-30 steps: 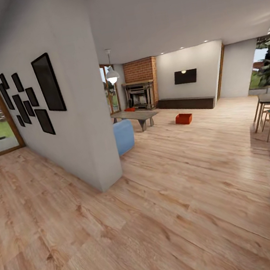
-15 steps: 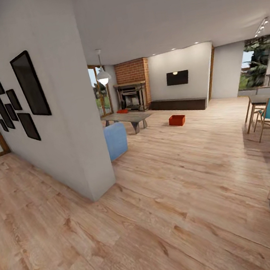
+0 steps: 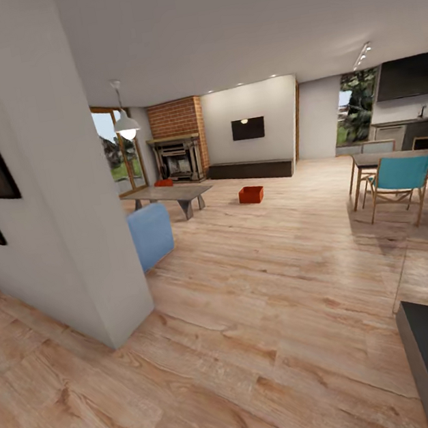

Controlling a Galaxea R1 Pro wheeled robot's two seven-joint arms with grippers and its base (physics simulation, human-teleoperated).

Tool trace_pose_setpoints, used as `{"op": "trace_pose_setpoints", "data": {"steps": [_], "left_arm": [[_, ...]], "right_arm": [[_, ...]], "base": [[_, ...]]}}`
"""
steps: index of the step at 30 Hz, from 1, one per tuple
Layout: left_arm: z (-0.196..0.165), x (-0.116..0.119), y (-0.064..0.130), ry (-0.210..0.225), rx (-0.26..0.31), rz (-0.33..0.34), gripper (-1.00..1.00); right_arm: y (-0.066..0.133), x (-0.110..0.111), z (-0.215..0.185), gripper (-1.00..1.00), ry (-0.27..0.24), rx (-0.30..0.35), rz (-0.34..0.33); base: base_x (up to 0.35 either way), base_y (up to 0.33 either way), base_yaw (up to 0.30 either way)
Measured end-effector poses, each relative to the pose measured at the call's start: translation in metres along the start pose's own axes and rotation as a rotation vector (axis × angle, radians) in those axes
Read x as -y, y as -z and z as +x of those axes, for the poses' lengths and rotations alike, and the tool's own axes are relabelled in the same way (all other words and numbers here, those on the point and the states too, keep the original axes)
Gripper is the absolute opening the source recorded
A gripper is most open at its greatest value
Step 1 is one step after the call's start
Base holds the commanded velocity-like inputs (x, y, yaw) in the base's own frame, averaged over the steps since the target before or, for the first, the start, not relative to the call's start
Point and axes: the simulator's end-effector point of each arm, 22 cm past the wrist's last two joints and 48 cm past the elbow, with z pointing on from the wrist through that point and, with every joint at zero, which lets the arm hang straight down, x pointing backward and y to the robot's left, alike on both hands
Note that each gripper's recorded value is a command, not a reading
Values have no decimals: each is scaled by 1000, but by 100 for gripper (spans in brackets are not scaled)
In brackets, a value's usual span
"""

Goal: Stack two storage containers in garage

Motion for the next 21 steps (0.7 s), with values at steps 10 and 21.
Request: {"op": "trace_pose_setpoints", "data": {"steps": [10,21], "left_arm": [[1,0,0,1,-2,0,100],[1,0,0,1,-3,0,100]], "right_arm": [[0,0,0,100,0,1,-2],[0,0,0,100,0,1,-2]], "base": [[322,0,-286],[322,0,-286]]}}
